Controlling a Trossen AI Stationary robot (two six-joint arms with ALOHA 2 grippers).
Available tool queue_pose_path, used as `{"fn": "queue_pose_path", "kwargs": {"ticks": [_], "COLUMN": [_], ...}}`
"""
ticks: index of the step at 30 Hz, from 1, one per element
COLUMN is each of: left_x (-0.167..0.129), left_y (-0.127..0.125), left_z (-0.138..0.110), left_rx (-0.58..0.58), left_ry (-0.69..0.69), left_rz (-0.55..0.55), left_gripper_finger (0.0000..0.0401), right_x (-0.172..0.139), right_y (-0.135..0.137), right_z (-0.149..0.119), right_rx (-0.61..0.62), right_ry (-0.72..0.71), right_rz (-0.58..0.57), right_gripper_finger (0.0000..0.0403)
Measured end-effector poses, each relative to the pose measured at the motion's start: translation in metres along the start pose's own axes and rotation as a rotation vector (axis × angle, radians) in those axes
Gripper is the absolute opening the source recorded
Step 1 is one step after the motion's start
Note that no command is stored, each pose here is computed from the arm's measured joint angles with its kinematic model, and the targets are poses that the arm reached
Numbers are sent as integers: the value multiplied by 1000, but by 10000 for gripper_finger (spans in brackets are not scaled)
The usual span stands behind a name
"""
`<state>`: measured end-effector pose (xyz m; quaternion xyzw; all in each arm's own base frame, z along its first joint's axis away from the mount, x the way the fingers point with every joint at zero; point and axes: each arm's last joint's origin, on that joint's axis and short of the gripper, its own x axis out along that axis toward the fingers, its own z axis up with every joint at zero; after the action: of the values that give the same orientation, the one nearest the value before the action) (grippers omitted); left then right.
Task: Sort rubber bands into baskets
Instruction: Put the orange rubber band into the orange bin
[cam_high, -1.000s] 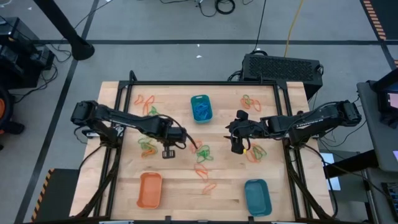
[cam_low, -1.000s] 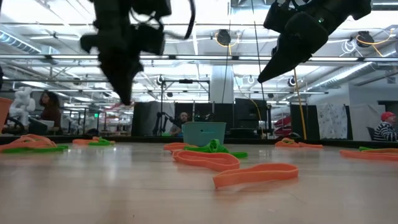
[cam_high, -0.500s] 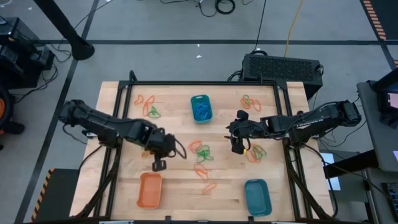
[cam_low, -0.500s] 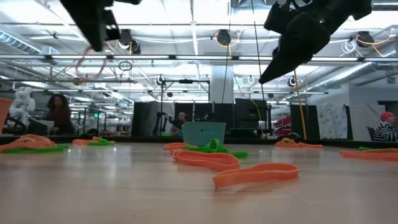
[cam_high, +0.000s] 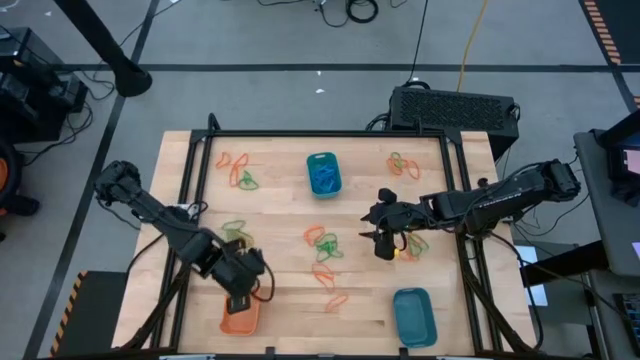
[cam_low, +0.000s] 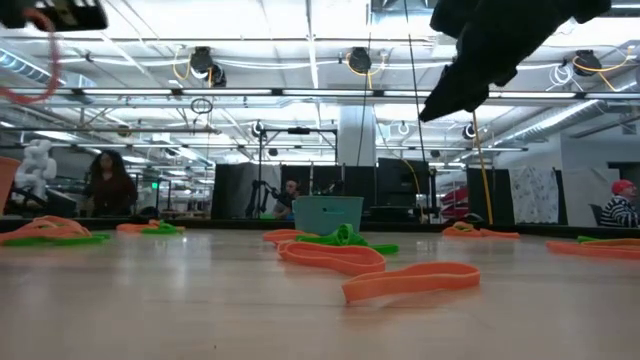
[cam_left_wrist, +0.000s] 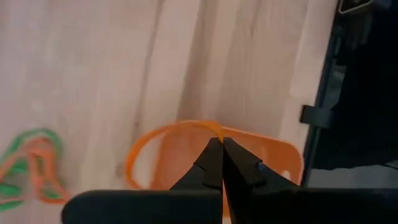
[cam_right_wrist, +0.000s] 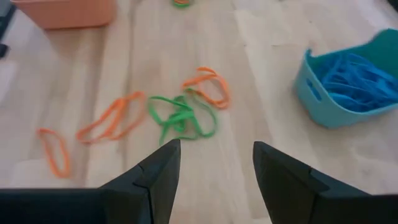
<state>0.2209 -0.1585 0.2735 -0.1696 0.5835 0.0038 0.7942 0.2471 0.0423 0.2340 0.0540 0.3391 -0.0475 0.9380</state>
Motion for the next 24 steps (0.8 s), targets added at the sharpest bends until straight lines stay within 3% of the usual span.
{"fn": "queue_pose_path", "kwargs": {"ticks": [8,13,19,24], "left_x": [23,35,56,63], "left_y": [-25,-38,-40,-40], "left_z": [-22,-28,-34,-35], "left_rx": [-60,-32,-16,-22], "left_ry": [26,8,61,72], "left_rz": [-37,-54,24,46], "left_gripper_finger": [1,1,2,26], "right_x": [-5,-8,-10,-11], "right_y": [20,29,36,41], "right_z": [-4,-6,-9,-9], "right_rx": [7,14,24,17], "right_ry": [0,3,8,0], "right_rz": [62,88,113,130], "right_gripper_finger": [194,194,194,194]}}
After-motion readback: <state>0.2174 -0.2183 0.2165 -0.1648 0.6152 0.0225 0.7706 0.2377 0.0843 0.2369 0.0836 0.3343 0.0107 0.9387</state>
